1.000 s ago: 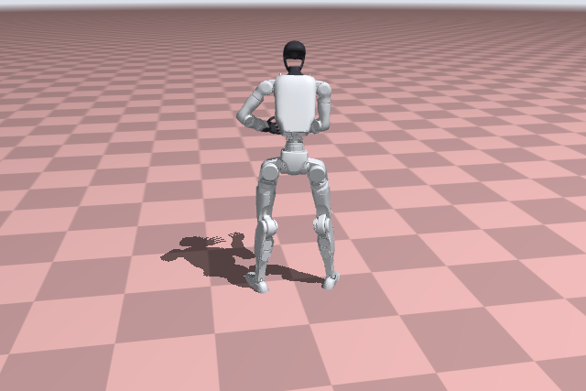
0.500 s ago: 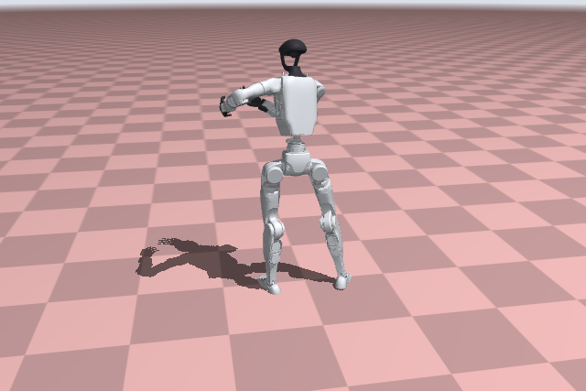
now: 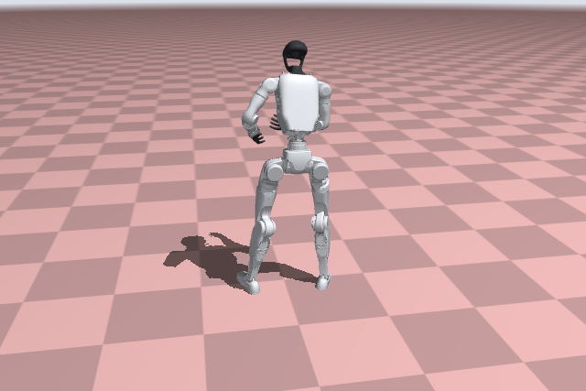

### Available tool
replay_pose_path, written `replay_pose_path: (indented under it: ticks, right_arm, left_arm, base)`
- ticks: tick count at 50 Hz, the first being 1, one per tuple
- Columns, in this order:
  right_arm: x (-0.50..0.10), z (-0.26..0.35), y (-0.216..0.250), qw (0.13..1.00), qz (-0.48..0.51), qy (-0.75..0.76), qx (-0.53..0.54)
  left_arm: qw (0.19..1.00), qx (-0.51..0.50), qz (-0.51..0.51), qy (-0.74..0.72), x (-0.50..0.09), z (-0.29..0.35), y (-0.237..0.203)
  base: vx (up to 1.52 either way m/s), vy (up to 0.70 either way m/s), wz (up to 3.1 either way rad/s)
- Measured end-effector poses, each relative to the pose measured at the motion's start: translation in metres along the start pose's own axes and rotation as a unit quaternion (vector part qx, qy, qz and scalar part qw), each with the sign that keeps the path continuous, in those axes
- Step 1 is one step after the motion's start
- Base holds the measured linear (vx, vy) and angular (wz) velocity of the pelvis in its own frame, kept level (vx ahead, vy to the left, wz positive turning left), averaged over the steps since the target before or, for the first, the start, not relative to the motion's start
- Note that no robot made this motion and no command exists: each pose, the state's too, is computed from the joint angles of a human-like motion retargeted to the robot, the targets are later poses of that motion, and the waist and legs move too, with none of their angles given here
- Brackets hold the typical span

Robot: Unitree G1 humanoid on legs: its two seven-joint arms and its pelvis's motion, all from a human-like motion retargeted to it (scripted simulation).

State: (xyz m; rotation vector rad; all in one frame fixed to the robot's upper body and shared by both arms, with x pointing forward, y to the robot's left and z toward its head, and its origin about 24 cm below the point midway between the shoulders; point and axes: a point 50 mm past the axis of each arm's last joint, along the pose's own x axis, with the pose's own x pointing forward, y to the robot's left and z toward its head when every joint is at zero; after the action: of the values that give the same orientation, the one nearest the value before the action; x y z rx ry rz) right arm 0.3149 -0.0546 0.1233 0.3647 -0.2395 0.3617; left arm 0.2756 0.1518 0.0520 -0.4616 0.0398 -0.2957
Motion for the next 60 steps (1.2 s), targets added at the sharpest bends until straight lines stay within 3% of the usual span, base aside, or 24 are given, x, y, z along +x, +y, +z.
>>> replay_pose_path:
  ticks: [2, 5, 7, 10, 12, 18, 28, 36, 41, 47, 55, 58, 60]
  right_arm:
    - [0.000, 0.007, -0.015, 0.971, 0.018, -0.016, -0.238]
    - [-0.003, 0.021, -0.037, 0.991, -0.038, -0.018, -0.129]
    - [-0.004, 0.029, -0.062, 0.989, -0.070, -0.009, 0.127]
    - [-0.001, 0.051, -0.078, 0.990, -0.071, -0.028, 0.116]
    - [0.006, 0.072, -0.082, 0.997, -0.040, -0.039, 0.047]
    - [0.028, 0.134, -0.079, 0.992, -0.019, -0.117, 0.053]
    - [0.050, 0.218, -0.056, 0.978, 0.036, -0.203, 0.029]
    - [0.058, 0.248, -0.051, 0.969, 0.032, -0.245, -0.016]
    - [0.060, 0.238, -0.054, 0.965, -0.005, -0.255, -0.060]
    - [0.048, 0.188, -0.064, 0.962, -0.078, -0.242, -0.096]
    - [0.014, 0.089, -0.063, 0.979, -0.134, -0.153, -0.004]
    - [0.002, 0.056, -0.055, 0.983, -0.147, -0.109, -0.021]
    - [-0.008, 0.036, -0.048, 0.984, -0.151, -0.086, 0.042]
  left_arm:
    - [1.000, -0.005, -0.020, 0.005, 0.007, -0.006, -0.013]
    - [0.999, -0.032, -0.043, 0.007, 0.018, -0.011, -0.035]
    - [0.996, -0.053, -0.065, 0.005, 0.029, -0.010, -0.050]
    - [0.993, -0.081, -0.086, -0.005, 0.041, -0.005, -0.071]
    - [0.990, -0.093, -0.109, -0.014, 0.049, 0.001, -0.085]
    - [0.975, -0.142, -0.162, -0.047, 0.071, 0.032, -0.126]
    - [0.949, -0.135, -0.276, -0.075, 0.088, 0.083, -0.191]
    - [0.936, -0.115, -0.316, -0.101, 0.093, 0.104, -0.220]
    - [0.943, -0.103, -0.299, -0.102, 0.095, 0.098, -0.212]
    - [0.968, -0.087, -0.223, -0.075, 0.094, 0.066, -0.173]
    - [0.990, -0.086, -0.115, -0.004, 0.059, 0.011, -0.092]
    - [0.993, -0.077, -0.085, 0.019, 0.037, -0.001, -0.062]
    - [0.995, -0.069, -0.071, 0.031, 0.021, -0.004, -0.043]
  base:
    - [0.05, -0.25, -0.47]
    - [0.10, -0.20, -0.45]
    - [0.13, -0.18, -0.49]
    - [0.15, -0.15, -0.54]
    - [0.15, -0.13, -0.53]
    - [0.14, -0.10, -0.50]
    - [0.07, -0.06, -0.32]
    - [-0.02, 0.04, 0.03]
    - [-0.08, 0.15, 0.17]
    - [-0.12, 0.19, 0.24]
    - [-0.12, 0.20, 0.16]
    - [-0.08, 0.24, 0.18]
    - [-0.06, 0.26, 0.25]
